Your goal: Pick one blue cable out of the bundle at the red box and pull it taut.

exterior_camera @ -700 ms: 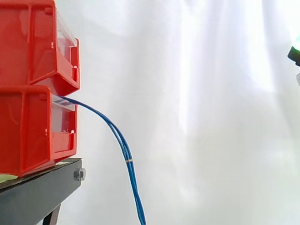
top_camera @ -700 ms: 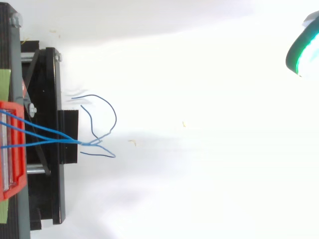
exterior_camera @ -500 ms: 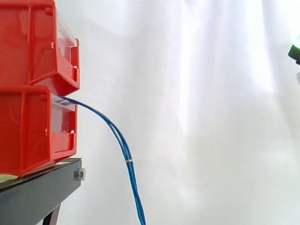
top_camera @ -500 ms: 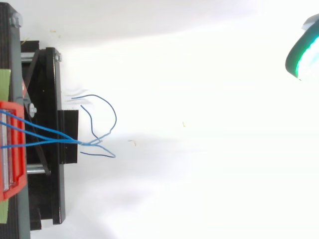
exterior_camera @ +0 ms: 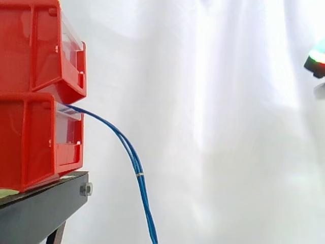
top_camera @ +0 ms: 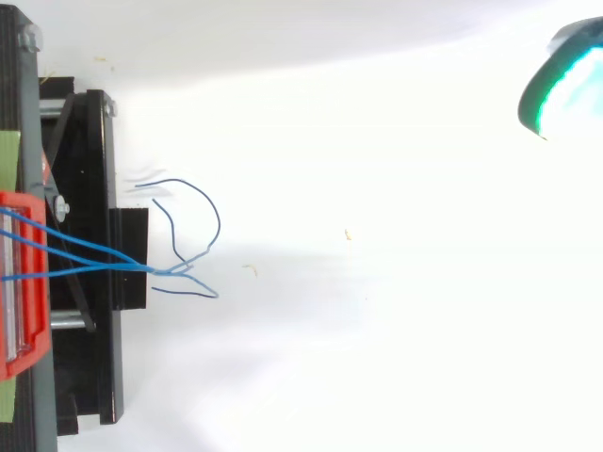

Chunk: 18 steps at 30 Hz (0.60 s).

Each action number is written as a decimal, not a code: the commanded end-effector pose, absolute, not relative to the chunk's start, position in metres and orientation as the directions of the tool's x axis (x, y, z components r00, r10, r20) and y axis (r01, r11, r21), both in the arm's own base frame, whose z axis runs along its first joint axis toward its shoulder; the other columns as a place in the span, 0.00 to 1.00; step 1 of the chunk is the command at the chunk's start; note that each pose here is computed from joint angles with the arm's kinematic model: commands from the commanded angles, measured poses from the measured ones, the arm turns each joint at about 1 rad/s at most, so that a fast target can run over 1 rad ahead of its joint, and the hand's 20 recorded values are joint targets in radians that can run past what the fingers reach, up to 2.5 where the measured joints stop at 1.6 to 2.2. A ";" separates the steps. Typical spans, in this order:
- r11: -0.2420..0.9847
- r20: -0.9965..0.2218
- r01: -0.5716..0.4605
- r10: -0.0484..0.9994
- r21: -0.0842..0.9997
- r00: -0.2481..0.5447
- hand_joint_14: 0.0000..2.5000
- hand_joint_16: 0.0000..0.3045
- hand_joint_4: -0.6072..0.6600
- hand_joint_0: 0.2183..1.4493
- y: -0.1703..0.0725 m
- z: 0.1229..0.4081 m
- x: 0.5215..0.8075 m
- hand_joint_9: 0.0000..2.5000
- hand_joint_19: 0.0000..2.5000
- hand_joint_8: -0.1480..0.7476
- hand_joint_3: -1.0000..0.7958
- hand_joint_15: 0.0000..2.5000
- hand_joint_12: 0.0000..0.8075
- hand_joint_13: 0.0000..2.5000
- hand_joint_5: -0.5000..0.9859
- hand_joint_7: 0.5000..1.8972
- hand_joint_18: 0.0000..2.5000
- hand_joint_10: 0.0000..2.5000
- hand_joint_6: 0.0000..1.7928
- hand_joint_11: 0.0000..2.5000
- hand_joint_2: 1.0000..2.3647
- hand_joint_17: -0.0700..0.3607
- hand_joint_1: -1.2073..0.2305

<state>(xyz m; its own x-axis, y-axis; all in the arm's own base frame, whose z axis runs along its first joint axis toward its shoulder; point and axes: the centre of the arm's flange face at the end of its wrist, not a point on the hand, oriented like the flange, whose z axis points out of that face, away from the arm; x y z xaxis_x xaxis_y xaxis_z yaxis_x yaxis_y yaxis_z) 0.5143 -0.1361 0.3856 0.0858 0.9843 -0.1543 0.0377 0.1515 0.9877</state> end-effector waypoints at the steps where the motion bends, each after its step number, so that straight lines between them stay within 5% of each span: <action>1: 0.121 -0.126 0.053 0.986 0.991 0.106 0.00 0.18 0.73 0.26 -0.139 0.365 0.523 0.22 0.05 0.53 0.28 0.03 0.44 0.09 0.20 0.13 0.06 0.00 0.28 0.06 0.00 0.45 0.45; 9: -0.024 0.019 0.045 0.993 0.999 0.116 0.00 0.18 0.73 0.26 -0.140 0.308 0.558 0.22 0.05 0.53 0.28 0.03 0.44 0.09 0.20 0.13 0.06 0.00 0.28 0.06 0.00 0.45 0.45; 18: -0.052 0.058 -0.051 0.990 0.997 0.127 0.00 0.18 0.74 0.26 -0.141 0.265 0.607 0.22 0.05 0.53 0.28 0.03 0.44 0.09 0.21 0.14 0.07 0.00 0.28 0.06 0.00 0.45 0.45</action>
<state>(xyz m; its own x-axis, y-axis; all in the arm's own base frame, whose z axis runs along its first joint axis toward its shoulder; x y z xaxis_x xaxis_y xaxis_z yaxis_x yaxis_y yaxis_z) 0.5906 -0.1397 0.2778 0.1240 0.9909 0.0521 -0.0268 -0.0491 0.9984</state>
